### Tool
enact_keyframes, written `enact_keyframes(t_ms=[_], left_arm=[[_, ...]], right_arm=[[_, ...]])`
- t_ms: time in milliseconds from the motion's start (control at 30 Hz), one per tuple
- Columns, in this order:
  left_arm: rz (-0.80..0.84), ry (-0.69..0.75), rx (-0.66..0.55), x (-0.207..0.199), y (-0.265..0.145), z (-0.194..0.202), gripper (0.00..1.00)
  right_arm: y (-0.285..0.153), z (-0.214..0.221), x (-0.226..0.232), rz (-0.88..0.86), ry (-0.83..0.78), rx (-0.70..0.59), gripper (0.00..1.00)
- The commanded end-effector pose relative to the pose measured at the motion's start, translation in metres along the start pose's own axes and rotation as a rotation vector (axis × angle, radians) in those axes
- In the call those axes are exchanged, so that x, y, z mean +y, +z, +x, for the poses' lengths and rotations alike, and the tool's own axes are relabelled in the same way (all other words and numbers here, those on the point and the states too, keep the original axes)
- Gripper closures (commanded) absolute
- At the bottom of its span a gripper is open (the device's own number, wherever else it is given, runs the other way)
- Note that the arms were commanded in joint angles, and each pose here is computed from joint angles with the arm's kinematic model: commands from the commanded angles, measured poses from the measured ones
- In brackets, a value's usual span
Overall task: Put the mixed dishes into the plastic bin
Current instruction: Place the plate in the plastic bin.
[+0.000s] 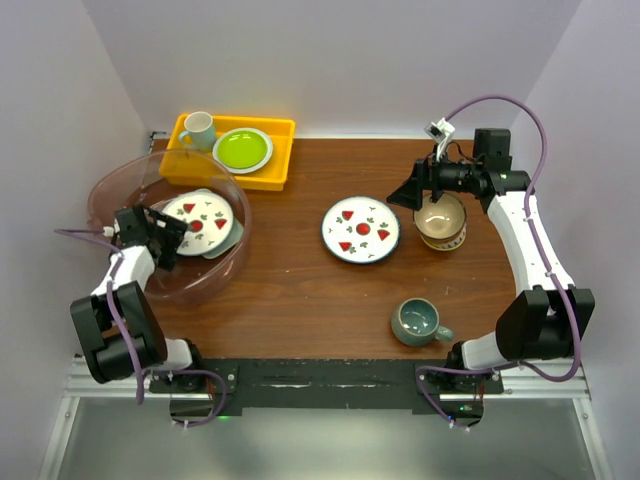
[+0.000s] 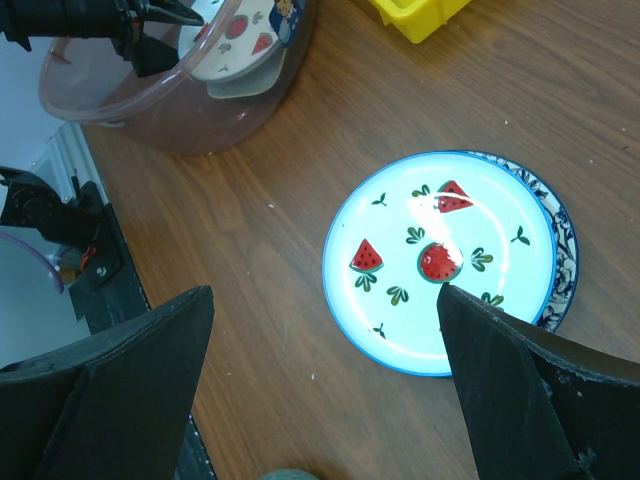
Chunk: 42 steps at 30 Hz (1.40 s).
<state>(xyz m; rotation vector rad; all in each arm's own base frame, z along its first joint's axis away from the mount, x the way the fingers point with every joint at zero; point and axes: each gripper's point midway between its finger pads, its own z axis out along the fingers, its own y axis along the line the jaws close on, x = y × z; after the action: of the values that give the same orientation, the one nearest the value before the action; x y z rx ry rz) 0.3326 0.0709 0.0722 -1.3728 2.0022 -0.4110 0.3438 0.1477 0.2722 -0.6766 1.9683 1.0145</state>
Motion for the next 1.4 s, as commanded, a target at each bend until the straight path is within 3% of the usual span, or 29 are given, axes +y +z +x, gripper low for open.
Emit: enact_keyframes(t_ms=[0,67,300,733,1067,1367], left_arm=[[-0.065,0.029,0.012,-0.004,-0.005,-0.014,0.14],[-0.098,0.036,0.033,0.001,-0.004,-0.011,0.08],[-0.111,0.065,-0.001,-0.008,-0.016,-0.026,0.03],[-0.085,0.122,-0.105,-0.031,-0.057,-0.052,0.01],[0.082,0.192,-0.134,-0.076,-0.096,-0.061,0.00],[0.318,0.289,-0.092,-0.115,-0.120,-0.046,0.00]], right_arm=[[-0.003,-0.005,0.001,0.001,-0.037,-0.018,0.02],[-0.003,-0.006,0.002,-0.001,-0.037,-0.019,0.02],[-0.003,-0.007,0.003,0.000,-0.040,-0.020,0.02],[-0.006,-0.008,-0.002,0.033,-0.076,-0.006,0.02],[-0.009,0.000,-0.008,0.048,-0.148,0.065,0.02],[-0.005,-0.001,-0.012,0.060,-0.209,0.108,0.02]])
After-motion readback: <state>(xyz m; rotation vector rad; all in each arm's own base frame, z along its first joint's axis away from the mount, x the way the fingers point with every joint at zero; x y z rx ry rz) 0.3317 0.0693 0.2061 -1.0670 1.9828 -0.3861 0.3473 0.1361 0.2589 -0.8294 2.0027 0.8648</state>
